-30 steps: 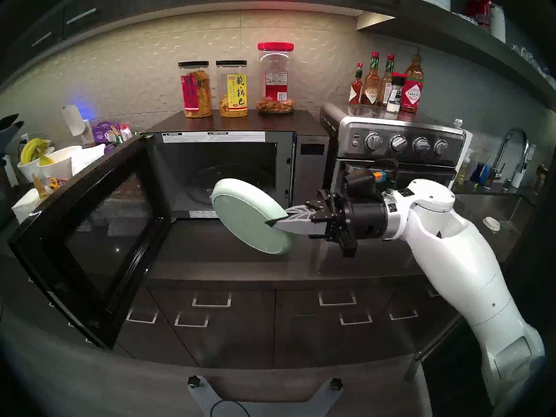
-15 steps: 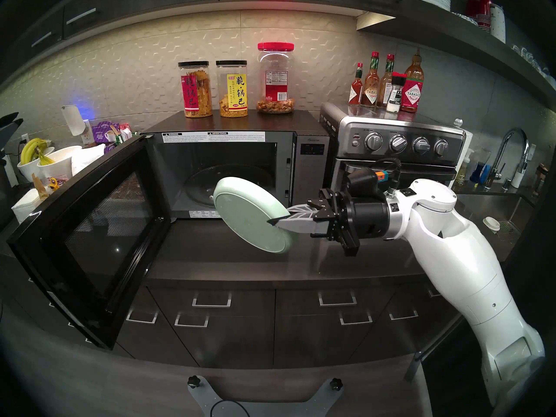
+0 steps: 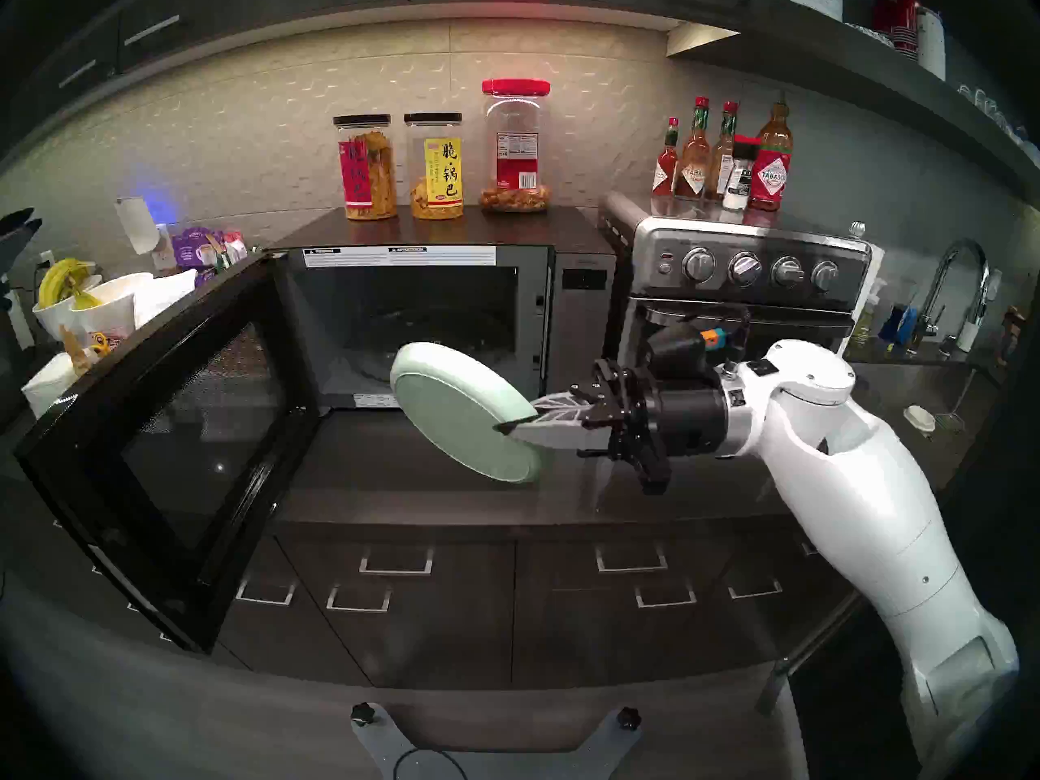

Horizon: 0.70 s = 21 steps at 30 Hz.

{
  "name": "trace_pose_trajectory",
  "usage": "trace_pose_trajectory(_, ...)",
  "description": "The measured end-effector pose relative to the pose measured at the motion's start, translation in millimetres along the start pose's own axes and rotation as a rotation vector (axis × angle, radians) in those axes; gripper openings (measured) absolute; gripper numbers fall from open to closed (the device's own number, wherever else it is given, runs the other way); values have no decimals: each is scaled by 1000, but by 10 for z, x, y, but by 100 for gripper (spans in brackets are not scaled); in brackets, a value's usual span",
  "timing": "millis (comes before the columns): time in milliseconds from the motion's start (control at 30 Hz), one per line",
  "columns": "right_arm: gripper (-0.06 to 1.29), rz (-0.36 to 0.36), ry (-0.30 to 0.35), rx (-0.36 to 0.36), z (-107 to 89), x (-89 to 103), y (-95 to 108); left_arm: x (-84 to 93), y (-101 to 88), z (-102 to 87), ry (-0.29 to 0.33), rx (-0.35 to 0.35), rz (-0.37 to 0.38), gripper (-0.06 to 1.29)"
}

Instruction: Open the microwave, put the plate inside, and close the door

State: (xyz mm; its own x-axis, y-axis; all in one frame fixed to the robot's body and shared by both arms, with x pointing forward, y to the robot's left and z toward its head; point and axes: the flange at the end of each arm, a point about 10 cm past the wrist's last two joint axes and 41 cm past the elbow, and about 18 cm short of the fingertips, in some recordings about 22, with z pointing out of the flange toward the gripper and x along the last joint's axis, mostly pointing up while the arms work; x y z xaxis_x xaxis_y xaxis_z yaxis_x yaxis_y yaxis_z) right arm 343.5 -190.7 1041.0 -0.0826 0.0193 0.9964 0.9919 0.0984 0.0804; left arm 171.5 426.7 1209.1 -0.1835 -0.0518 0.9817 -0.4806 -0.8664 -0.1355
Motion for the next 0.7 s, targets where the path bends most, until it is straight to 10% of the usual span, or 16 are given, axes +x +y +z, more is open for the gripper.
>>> trace_pose_trajectory(700,-3,-225,-55,-81,610,-194,-124,5,4,-1,3,-2,0,127)
